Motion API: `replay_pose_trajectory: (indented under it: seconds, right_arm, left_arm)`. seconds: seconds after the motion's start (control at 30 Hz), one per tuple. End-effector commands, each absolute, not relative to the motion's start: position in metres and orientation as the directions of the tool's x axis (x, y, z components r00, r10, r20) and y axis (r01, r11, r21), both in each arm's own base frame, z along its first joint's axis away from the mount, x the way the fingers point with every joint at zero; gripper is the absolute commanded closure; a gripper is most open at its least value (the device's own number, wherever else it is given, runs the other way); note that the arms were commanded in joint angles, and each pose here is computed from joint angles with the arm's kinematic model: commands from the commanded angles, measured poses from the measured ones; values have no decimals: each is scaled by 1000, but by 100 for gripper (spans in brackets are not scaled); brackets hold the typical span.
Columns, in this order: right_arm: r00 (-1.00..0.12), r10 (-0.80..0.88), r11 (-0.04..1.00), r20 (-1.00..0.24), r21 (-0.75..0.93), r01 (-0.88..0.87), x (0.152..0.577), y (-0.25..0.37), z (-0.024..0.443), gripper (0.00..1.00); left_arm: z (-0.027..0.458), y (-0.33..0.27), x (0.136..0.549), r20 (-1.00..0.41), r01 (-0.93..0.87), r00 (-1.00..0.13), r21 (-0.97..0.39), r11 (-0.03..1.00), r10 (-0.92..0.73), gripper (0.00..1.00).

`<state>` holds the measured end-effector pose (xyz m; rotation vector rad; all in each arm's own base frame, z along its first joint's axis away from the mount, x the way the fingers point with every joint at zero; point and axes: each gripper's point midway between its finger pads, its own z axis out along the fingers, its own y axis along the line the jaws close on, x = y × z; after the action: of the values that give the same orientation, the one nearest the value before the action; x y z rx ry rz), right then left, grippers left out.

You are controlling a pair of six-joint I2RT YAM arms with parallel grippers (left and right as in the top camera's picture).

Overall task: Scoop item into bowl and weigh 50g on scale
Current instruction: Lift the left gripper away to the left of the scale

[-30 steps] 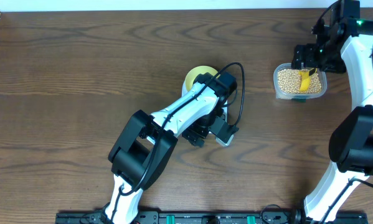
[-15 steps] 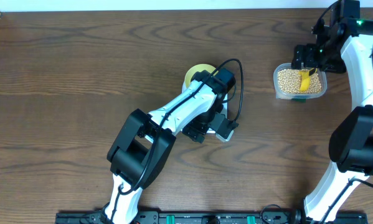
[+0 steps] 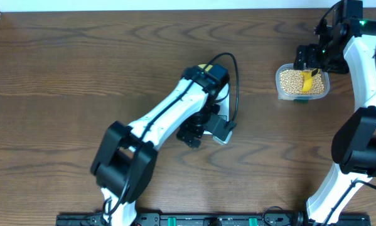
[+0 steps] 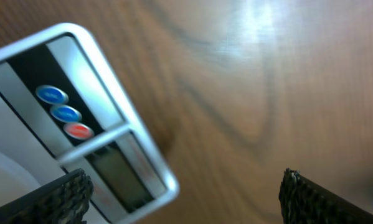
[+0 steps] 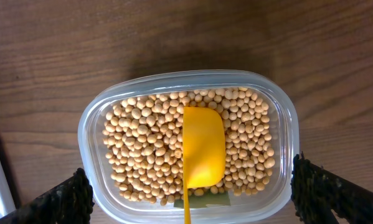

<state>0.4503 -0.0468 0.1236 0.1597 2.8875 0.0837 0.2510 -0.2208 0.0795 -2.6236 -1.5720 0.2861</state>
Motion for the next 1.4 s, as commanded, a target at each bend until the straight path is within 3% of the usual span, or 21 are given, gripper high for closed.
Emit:
replay_pose_trajectory:
  seconds: [0.0,0.17,0.43,0.67,1.1,1.37]
  right_arm:
    - [-961,113,992,-252,74,97,454,-47,126,1]
    - [-961,113,992,-252,74,97,454,-47,126,1]
    - [-961,113,992,-252,74,97,454,-47,126,1]
    - [-961,113,992,-252,74,97,454,-47,126,1]
    - [-961,113,992,-252,74,97,454,-47,126,1]
    - [-961,113,992,-252,74,97,454,-47,126,1]
  left_arm:
    - [101,-221,236,-206,878,412,-173,-447,888,2]
    - [131,-216,236,-333,911,324,-142,-386,886,2]
    - [154,-172,284,-510,984,55,-118,-133,858,2]
    - [156,-113,322,-540,994,-105,-82,72,835,2]
    - [156,-13,406,-562,925,-163,199,324,811,2]
    - [147,22,416,-530,885,-255,209,416,809,2]
